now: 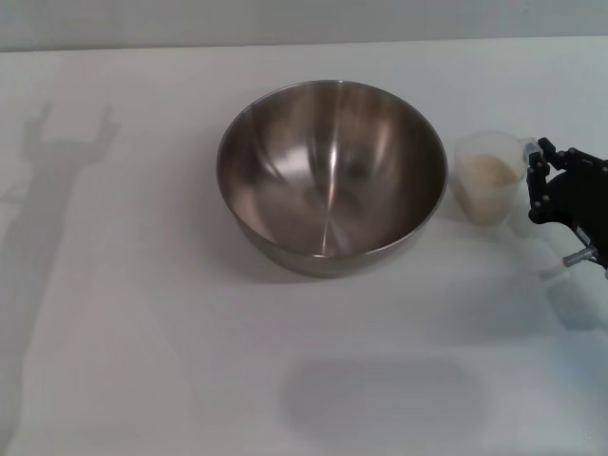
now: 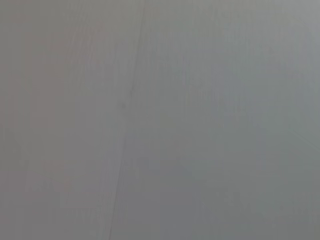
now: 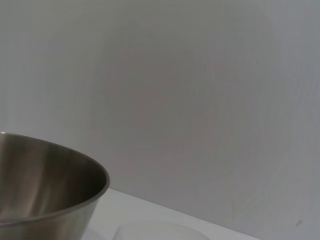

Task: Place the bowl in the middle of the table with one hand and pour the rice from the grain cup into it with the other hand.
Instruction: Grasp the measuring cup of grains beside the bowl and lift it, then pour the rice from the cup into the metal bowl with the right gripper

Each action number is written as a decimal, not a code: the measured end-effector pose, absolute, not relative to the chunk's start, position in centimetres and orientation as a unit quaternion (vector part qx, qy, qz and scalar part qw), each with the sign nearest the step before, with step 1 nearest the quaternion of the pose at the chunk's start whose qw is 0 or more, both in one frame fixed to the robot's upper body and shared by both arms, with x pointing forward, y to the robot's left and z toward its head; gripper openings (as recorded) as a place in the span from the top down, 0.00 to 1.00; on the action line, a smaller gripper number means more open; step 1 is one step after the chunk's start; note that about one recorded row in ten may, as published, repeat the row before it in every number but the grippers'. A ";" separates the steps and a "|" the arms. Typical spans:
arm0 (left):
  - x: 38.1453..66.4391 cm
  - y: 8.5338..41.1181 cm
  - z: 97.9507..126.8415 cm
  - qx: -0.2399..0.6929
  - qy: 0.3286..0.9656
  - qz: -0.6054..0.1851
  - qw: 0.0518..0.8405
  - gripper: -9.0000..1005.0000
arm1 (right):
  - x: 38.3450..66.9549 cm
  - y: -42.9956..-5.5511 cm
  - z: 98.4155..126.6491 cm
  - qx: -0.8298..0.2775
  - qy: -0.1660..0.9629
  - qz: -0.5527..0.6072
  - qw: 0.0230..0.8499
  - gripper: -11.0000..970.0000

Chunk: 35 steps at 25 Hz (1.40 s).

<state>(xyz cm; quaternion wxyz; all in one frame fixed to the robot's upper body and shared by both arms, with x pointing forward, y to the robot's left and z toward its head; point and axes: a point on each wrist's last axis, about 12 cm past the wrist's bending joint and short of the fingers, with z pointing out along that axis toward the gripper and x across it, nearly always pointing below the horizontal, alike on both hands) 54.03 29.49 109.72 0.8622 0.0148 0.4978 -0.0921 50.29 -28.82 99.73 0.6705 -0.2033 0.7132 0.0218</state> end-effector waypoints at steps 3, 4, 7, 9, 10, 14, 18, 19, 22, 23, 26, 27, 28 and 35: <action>54.0 29.6 109.7 0.014 0.498 -0.091 0.862 0.14 | 50.3 -28.7 99.7 -0.203 0.714 0.023 0.670 0.77; 53.9 29.6 109.7 0.014 0.498 -0.091 0.862 0.14 | 50.3 -28.7 99.7 -0.203 0.714 0.023 0.670 0.81; 53.9 29.6 109.7 0.014 0.498 -0.091 0.862 0.14 | 50.3 -28.7 99.6 -0.201 0.717 0.022 0.668 0.91; 53.9 29.7 109.7 0.015 0.498 -0.090 0.862 0.14 | 50.3 -28.8 99.6 -0.196 0.718 0.020 0.668 0.94; 53.9 29.7 109.7 0.015 0.498 -0.090 0.862 0.14 | 50.3 -28.8 99.6 -0.191 0.718 0.018 0.669 0.95; 53.9 29.7 109.7 0.014 0.498 -0.090 0.862 0.14 | 50.3 -29.0 99.8 -0.176 0.716 0.014 0.676 0.98; 54.0 29.7 109.7 0.016 0.498 -0.090 0.862 0.14 | 50.3 -29.6 100.7 -0.143 0.691 0.002 0.708 0.98; 54.0 29.7 109.7 0.016 0.498 -0.090 0.862 0.14 | 50.3 -29.6 100.7 -0.143 0.691 0.002 0.708 0.98; 54.0 29.8 109.7 0.017 0.498 -0.089 0.862 0.14 | 50.2 -30.0 101.8 -0.126 0.660 -0.014 0.741 0.98; 54.0 29.8 109.7 0.017 0.498 -0.090 0.862 0.14 | 50.4 -30.1 102.7 -0.118 0.632 -0.024 0.765 0.98; 54.0 29.7 109.8 0.019 0.498 -0.091 0.862 0.14 | 50.7 -30.0 103.8 -0.117 0.601 -0.033 0.790 0.98; 54.0 29.6 109.8 0.020 0.498 -0.092 0.862 0.14 | 50.9 -29.7 104.3 -0.122 0.587 -0.039 0.800 0.98; 54.0 29.5 109.7 0.021 0.498 -0.093 0.862 0.14 | 51.2 -29.5 104.8 -0.130 0.572 -0.047 0.809 0.98; 54.0 29.4 109.7 0.023 0.498 -0.096 0.862 0.14 | 53.8 -26.4 107.2 -0.211 0.499 -0.114 0.833 0.98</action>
